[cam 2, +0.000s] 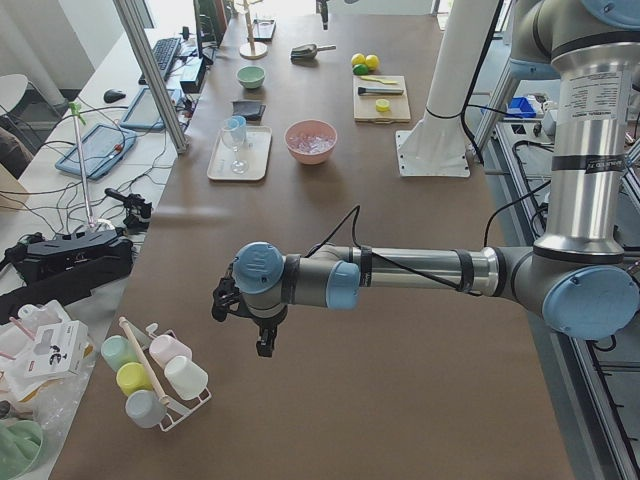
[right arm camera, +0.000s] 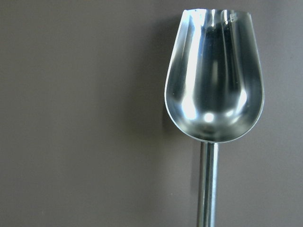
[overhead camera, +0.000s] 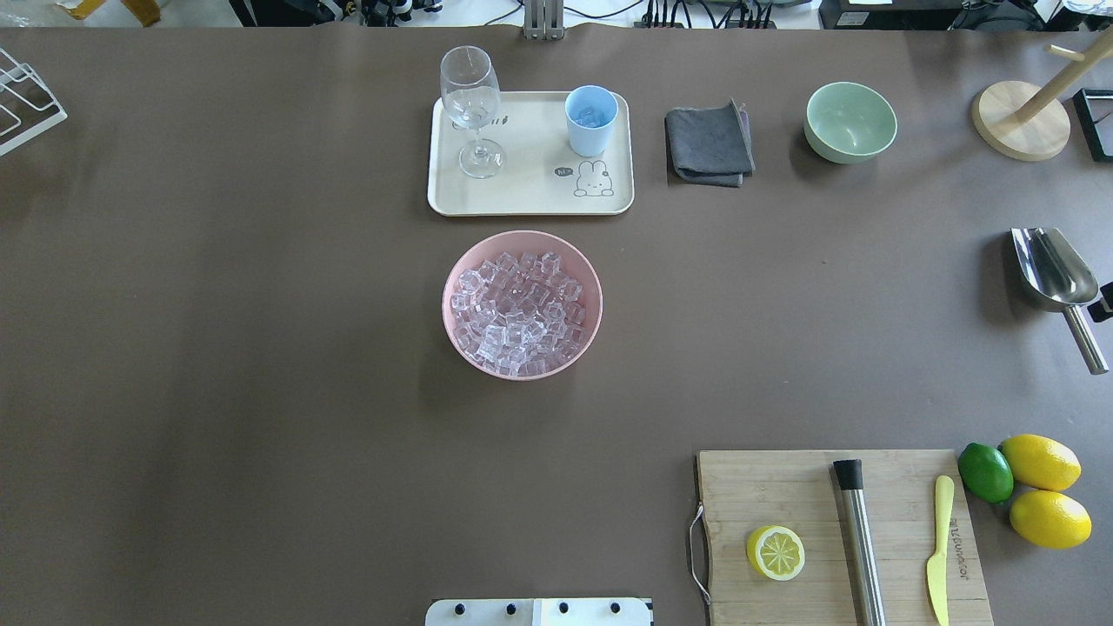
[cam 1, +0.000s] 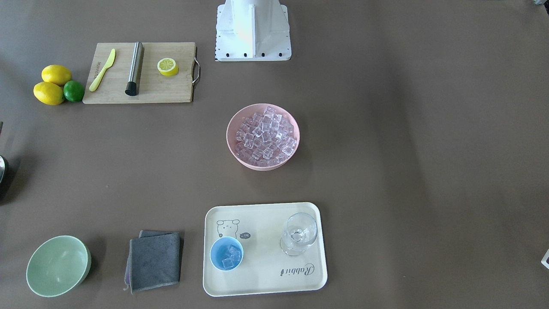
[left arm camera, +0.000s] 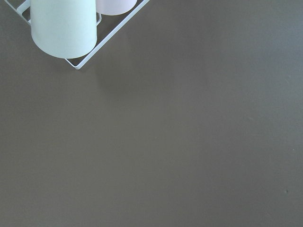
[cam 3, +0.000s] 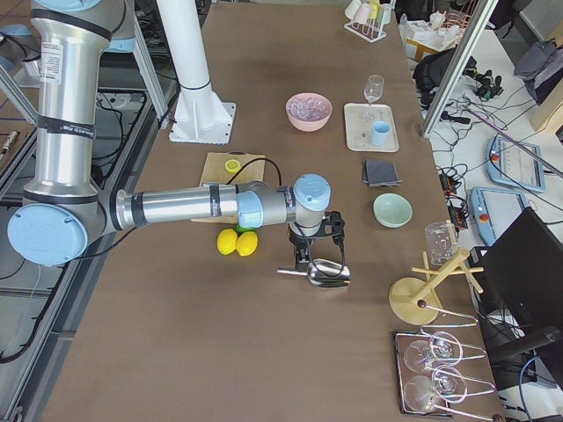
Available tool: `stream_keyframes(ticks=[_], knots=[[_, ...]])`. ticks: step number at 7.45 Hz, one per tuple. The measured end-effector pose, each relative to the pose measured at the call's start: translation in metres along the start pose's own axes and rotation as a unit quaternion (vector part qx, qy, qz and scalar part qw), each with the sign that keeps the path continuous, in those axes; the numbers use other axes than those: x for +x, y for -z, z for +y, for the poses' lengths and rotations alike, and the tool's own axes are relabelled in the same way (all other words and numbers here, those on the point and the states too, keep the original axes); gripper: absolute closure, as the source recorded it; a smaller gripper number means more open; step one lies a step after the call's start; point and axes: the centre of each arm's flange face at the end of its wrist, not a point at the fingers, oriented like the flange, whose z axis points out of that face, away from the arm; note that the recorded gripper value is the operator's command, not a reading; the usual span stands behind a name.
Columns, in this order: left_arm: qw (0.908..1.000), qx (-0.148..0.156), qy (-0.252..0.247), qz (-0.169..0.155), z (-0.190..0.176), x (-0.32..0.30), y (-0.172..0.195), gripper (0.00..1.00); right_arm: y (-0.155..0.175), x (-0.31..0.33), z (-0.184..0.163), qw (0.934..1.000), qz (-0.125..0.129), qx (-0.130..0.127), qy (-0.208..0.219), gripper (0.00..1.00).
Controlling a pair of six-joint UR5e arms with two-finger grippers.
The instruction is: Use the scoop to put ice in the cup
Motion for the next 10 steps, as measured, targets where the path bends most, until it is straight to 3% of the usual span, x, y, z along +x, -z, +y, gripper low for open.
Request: stream_keyframes(ticks=[2,4,6,10], knots=[[1.0000,-0.002,0.002,0.000,0.000,-0.002,-0.002,0.01,0.040,0.043,0.003,0.9999,0.007,-0.006,0.010,0.01],[1.0000,-0.002,0.003,0.000,0.000,-0.003,-0.002,0.01,0.060,0.086,0.026,0.9997,0.015,-0.005,-0.017,0.01],[1.0000,-0.002,0.003,0.000,-0.001,-0.003,-0.002,0.01,0.059,0.109,0.036,0.9990,0.032,-0.012,-0.028,0.01],[1.0000,-0.002,0.003,0.000,-0.001,-0.002,-0.002,0.01,0.062,0.122,0.042,0.9989,0.033,-0.009,-0.031,0.00]])
